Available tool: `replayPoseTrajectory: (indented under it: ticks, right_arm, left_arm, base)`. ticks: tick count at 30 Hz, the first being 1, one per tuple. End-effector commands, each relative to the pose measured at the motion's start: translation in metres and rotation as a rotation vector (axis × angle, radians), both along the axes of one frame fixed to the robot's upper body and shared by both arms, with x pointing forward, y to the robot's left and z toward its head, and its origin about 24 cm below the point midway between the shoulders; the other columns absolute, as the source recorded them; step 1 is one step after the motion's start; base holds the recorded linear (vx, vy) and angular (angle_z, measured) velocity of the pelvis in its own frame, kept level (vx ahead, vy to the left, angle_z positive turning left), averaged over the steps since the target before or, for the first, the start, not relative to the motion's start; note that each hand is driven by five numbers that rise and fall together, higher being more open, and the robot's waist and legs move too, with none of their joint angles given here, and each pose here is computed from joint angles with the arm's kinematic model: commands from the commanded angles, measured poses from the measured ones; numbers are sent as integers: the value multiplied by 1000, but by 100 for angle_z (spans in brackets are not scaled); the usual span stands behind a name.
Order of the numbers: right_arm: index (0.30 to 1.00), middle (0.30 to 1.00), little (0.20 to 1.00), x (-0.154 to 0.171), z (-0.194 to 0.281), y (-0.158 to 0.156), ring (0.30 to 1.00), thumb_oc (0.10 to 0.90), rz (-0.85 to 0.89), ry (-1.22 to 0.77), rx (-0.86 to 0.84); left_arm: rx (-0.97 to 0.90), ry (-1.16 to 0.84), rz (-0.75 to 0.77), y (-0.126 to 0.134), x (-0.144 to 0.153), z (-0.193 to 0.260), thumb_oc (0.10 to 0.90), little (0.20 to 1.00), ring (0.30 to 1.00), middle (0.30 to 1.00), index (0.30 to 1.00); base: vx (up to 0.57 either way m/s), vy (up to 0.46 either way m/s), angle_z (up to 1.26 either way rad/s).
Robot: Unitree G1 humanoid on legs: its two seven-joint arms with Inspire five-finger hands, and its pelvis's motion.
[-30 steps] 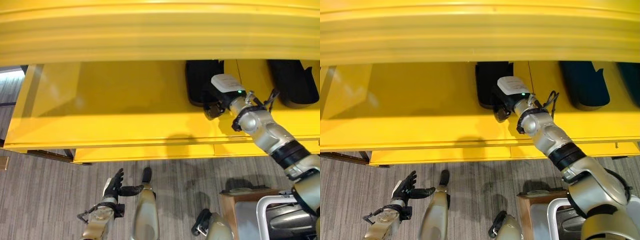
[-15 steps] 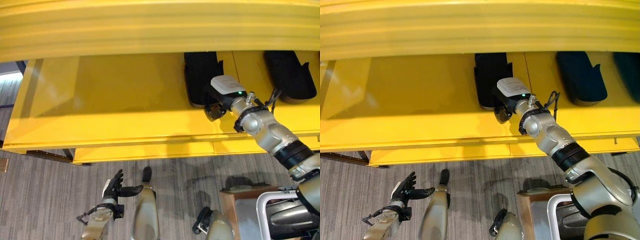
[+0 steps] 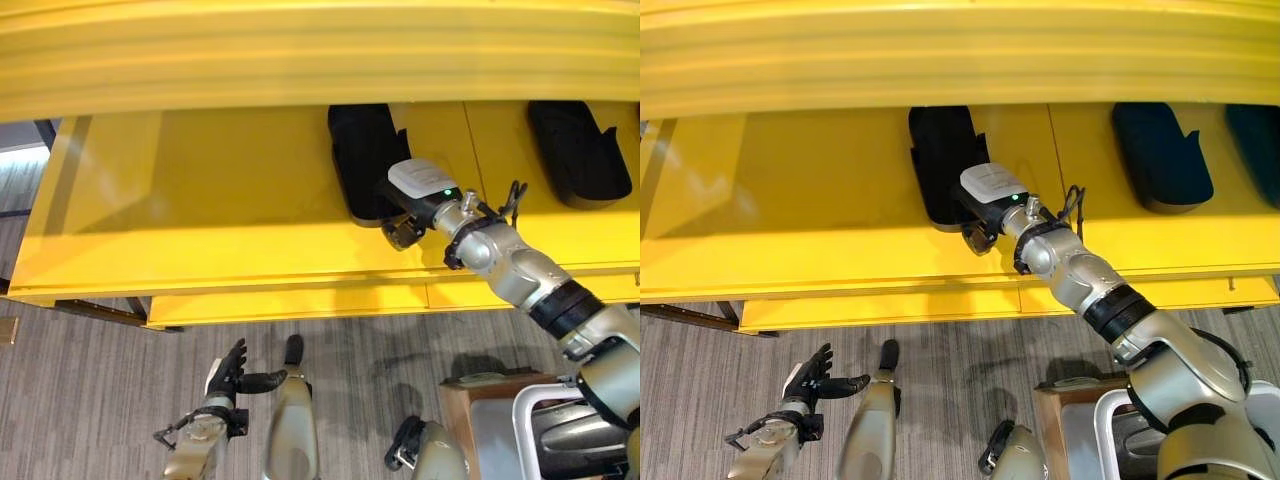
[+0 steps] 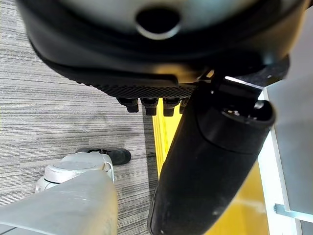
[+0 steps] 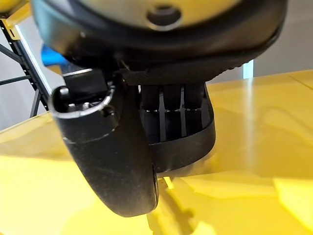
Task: Move parts from the plastic box to the shelf.
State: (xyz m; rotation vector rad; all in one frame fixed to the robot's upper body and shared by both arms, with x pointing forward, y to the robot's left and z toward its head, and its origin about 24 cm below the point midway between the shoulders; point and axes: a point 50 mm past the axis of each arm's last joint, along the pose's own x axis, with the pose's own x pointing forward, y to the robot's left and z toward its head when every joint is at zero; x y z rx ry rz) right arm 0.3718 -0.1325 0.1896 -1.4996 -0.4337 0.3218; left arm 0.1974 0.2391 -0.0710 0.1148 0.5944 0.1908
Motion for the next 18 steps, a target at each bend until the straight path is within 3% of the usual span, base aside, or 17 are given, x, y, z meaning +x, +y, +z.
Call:
replayPoseTrajectory:
  ticks: [1, 13, 14, 15, 16, 18]
  right_arm:
    - [300, 300, 300, -4, 88, 23, 300, 400, 94, -293, 97]
    - [300, 300, 300, -1, 85, 5, 300, 400, 22, -302, 191]
    - [569, 569, 569, -2, 85, 5, 569, 592, 26, -302, 187]
    - [569, 569, 569, -2, 85, 5, 569, 592, 26, -302, 187]
    - [1000, 1000, 1000, -3, 87, 6, 1000, 900, 34, -309, 182]
    - [1000, 1000, 1000, -5, 88, 7, 1000, 900, 43, -310, 193]
  left_arm:
    - [49, -147, -16, 10, 22, 28, 900, 1000, 1000, 1000, 1000]
    - [46, -144, -14, 9, 21, 27, 900, 1000, 1000, 1000, 1000]
    - [49, -144, -12, 10, 21, 28, 900, 1000, 1000, 1000, 1000]
    - [49, -144, -12, 10, 21, 28, 900, 1000, 1000, 1000, 1000]
    - [49, -145, -12, 10, 21, 28, 900, 1000, 1000, 1000, 1000]
    - [48, -144, -10, 11, 21, 28, 900, 1000, 1000, 1000, 1000]
  base:
    - [0, 0, 0]
    - [0, 0, 0]
    - [0, 0, 0]
    - [0, 0, 0]
    - [0, 0, 0]
    - [0, 0, 0]
